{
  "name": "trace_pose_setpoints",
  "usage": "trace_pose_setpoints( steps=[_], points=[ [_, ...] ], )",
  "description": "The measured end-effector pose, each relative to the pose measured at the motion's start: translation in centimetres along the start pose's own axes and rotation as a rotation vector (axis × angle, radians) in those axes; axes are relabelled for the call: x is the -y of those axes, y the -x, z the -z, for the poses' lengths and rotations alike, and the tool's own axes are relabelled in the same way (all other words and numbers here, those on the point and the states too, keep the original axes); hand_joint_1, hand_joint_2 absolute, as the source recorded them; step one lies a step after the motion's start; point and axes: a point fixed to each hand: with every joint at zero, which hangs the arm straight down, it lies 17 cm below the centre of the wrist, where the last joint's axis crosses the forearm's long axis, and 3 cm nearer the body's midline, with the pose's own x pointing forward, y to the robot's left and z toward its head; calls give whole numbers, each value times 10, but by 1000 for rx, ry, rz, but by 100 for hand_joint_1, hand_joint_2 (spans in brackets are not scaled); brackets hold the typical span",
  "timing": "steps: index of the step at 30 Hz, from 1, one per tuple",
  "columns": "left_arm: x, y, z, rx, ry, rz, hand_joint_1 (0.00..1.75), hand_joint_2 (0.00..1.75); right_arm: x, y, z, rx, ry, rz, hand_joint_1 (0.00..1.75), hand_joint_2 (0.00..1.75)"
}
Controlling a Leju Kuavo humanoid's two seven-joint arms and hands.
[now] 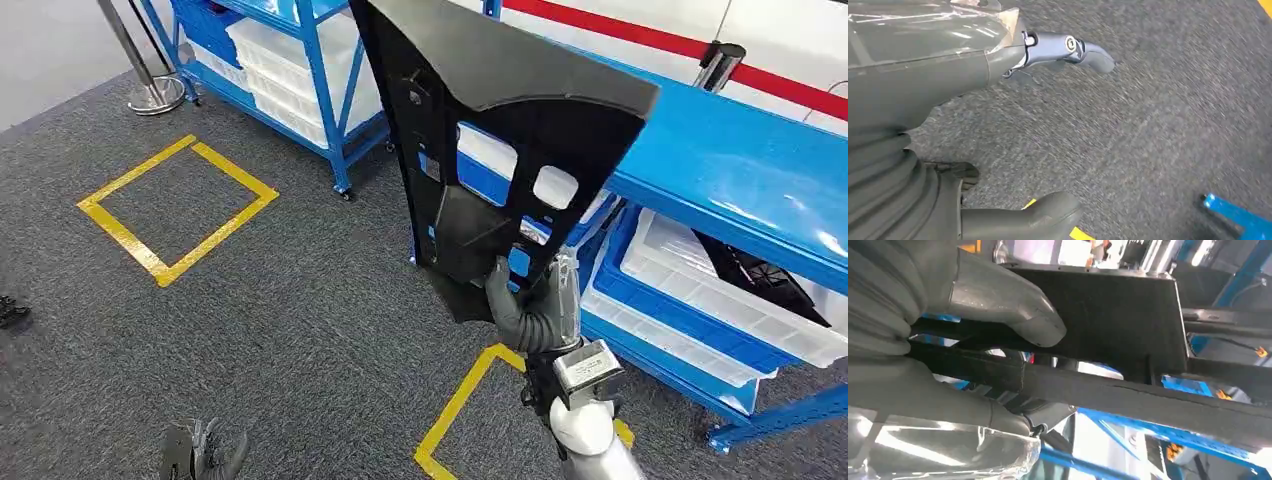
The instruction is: Take the parts from the cabinet and place them on the table.
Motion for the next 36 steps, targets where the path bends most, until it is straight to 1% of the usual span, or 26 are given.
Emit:
trace_pose_setpoints(
  steps=[5,7,10,16,28,36],
  points=[
    [-7,3,0,-14,-23,-10,0,175,12,-4,-6,12,35,-7,175,175],
    [-16,15,-5,-49,-36,-7,0,175,18,-2,-12,-2,57,-16,175,175],
    [-24,32,-13,-102,-57,-21,0,175,28,-7,-14,5,86,-26,175,175],
    [-30,44,-21,-133,-82,-50,0,175,45,-9,-24,-11,127,-51,175,175],
    [-33,37,-16,-115,-105,-51,0,175,63,-14,-28,3,161,-84,175,175],
    [-38,43,-20,-123,-128,-44,0,175,66,-14,-31,5,168,-90,175,175]
  ],
)
